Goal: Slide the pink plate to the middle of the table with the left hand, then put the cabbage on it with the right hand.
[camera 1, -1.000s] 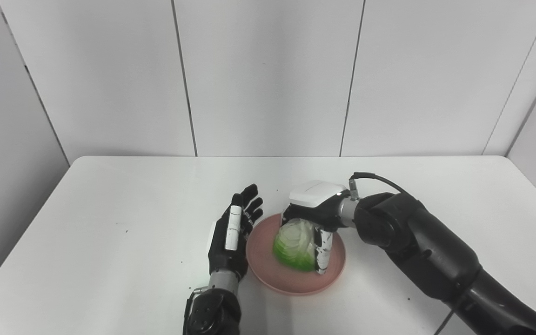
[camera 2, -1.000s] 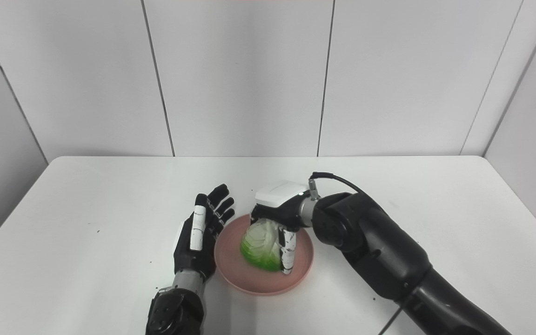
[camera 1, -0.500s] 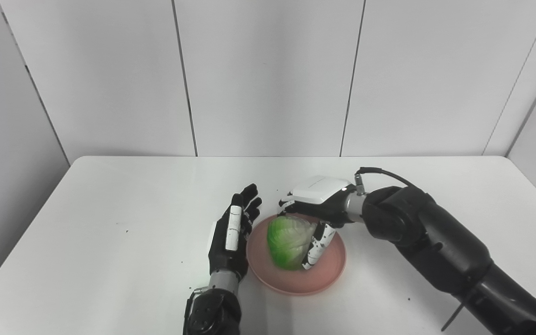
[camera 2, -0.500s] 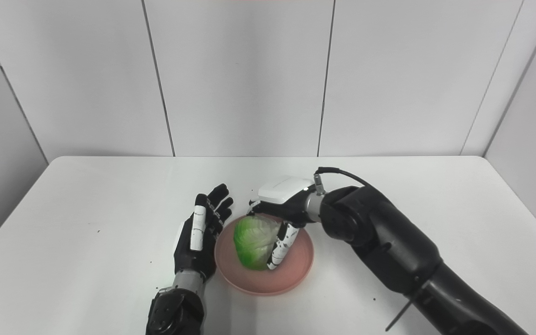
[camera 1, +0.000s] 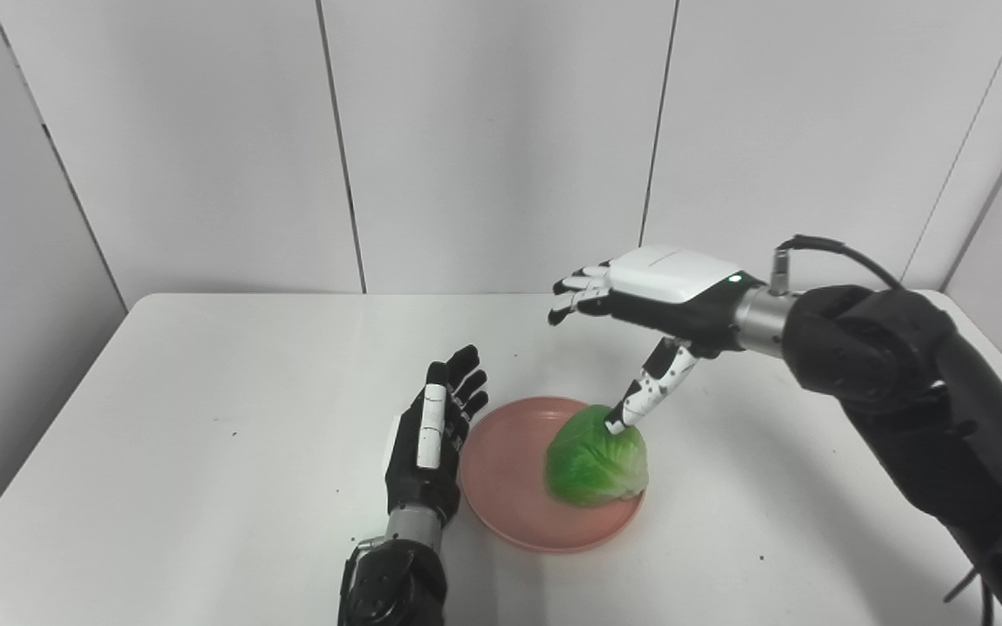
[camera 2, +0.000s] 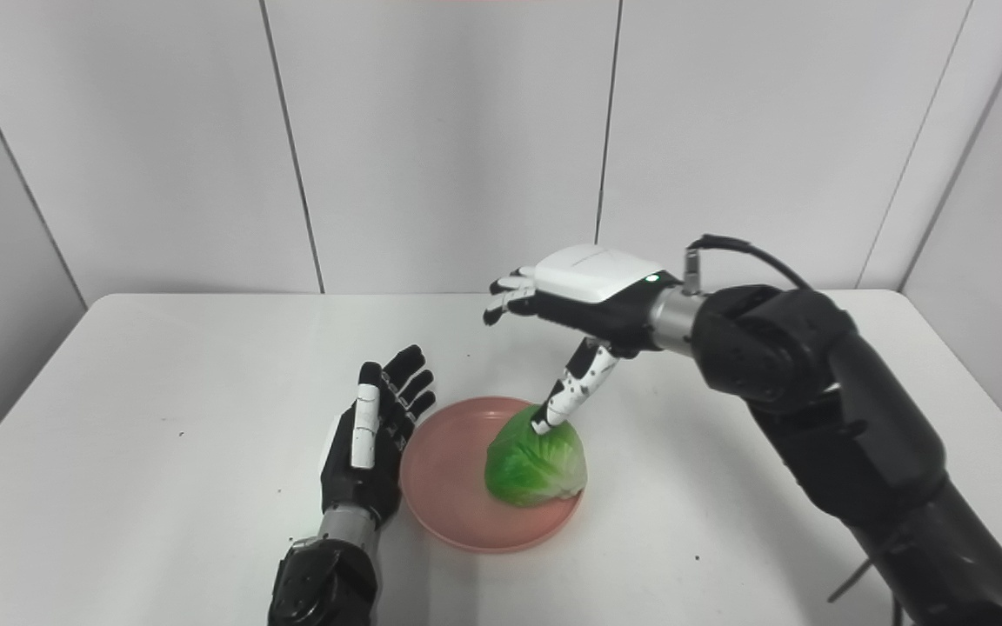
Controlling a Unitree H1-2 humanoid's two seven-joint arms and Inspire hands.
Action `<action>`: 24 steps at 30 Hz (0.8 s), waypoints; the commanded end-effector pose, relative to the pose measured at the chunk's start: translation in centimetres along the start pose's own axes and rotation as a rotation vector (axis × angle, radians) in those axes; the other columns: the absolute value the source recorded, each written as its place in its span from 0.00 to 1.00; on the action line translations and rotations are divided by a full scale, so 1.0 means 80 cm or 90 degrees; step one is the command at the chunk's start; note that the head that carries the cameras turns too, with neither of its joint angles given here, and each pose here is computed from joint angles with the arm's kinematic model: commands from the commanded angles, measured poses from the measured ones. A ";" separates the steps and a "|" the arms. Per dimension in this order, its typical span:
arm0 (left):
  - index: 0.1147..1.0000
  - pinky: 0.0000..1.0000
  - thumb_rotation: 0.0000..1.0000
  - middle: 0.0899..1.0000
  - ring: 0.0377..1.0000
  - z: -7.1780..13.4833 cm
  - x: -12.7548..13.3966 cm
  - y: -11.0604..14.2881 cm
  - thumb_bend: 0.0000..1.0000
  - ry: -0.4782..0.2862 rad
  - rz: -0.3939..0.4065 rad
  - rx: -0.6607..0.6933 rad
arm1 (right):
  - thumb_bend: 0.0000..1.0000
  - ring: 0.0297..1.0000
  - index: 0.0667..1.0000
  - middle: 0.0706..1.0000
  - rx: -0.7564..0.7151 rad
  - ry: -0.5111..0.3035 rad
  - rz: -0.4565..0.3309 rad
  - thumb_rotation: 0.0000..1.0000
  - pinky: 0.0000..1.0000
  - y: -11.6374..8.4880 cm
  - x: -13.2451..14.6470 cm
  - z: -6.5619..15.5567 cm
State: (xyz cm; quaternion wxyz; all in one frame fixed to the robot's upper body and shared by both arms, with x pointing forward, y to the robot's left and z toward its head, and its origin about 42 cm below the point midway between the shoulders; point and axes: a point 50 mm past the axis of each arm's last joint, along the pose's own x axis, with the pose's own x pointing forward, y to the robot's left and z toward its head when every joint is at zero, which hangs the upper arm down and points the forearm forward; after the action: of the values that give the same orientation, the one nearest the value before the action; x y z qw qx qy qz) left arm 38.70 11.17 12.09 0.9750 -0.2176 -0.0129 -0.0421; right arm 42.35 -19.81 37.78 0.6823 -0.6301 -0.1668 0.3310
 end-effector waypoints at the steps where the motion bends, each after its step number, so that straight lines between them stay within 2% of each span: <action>1: 0.70 0.88 0.81 0.88 0.89 0.003 -0.001 0.005 0.92 0.005 0.009 -0.006 | 1.00 0.93 0.81 0.91 0.056 -0.019 -0.078 0.52 0.80 -0.014 -0.011 -0.003; 3: 0.71 0.87 0.81 0.88 0.89 0.006 0.000 0.007 0.91 -0.002 0.011 -0.003 | 1.00 0.88 0.81 0.88 0.102 -0.035 -0.131 0.62 0.73 -0.001 -0.016 -0.015; 4: 0.71 0.87 0.81 0.88 0.89 0.008 0.000 0.008 0.91 -0.009 0.013 0.001 | 1.00 0.87 0.81 0.86 0.150 -0.045 -0.175 0.65 0.71 0.012 -0.016 -0.025; 7: 0.73 0.89 0.78 0.87 0.89 0.013 0.001 0.011 0.92 -0.027 0.019 0.011 | 0.87 0.79 0.80 0.82 0.305 -0.050 -0.278 0.72 0.68 0.053 -0.015 -0.046; 8: 0.74 0.90 0.78 0.88 0.90 0.014 0.002 0.012 0.92 -0.032 0.022 0.015 | 0.85 0.78 0.80 0.82 0.358 -0.043 -0.304 0.76 0.66 0.068 -0.013 -0.050; 10: 0.76 0.92 0.77 0.88 0.90 0.016 0.003 0.013 0.92 -0.039 0.025 0.022 | 0.86 0.77 0.80 0.80 0.431 -0.027 -0.335 0.82 0.66 0.087 -0.010 -0.052; 13: 0.79 0.94 0.80 0.91 0.93 0.020 0.006 0.015 0.90 -0.065 0.023 0.090 | 0.82 0.78 0.78 0.81 0.600 -0.018 -0.399 0.81 0.69 0.132 0.000 -0.054; 14: 0.81 0.89 0.85 0.92 0.92 0.021 0.006 0.016 0.90 -0.073 0.024 0.116 | 0.80 0.77 0.78 0.80 0.639 -0.014 -0.414 0.80 0.71 0.143 0.002 -0.054; 16: 0.82 0.87 0.86 0.92 0.92 0.022 0.006 0.016 0.90 -0.088 0.031 0.160 | 0.78 0.77 0.78 0.80 0.735 0.002 -0.452 0.78 0.72 0.165 0.006 -0.048; 18: 0.83 0.88 0.86 0.92 0.93 0.021 0.006 0.015 0.91 -0.098 0.041 0.187 | 0.81 0.77 0.78 0.79 0.842 0.031 -0.501 0.76 0.74 0.190 0.011 -0.040; 21: 0.84 0.90 0.84 0.94 0.94 0.019 0.005 0.012 0.91 -0.102 0.050 0.201 | 0.82 0.81 0.80 0.81 0.923 0.058 -0.547 0.81 0.76 0.214 0.017 -0.030; 24: 0.84 0.91 0.83 0.94 0.94 0.016 0.006 0.010 0.90 -0.099 0.057 0.205 | 0.81 0.80 0.80 0.83 0.994 0.068 -0.590 0.81 0.77 0.234 0.024 -0.021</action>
State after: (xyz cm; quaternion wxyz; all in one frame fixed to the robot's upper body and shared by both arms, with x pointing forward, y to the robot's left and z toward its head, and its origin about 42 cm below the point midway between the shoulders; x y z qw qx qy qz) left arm 38.75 12.96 12.03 0.9958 -0.0644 -0.0624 0.0182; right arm 39.91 -20.08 17.62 0.9914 0.1094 -0.0672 0.0238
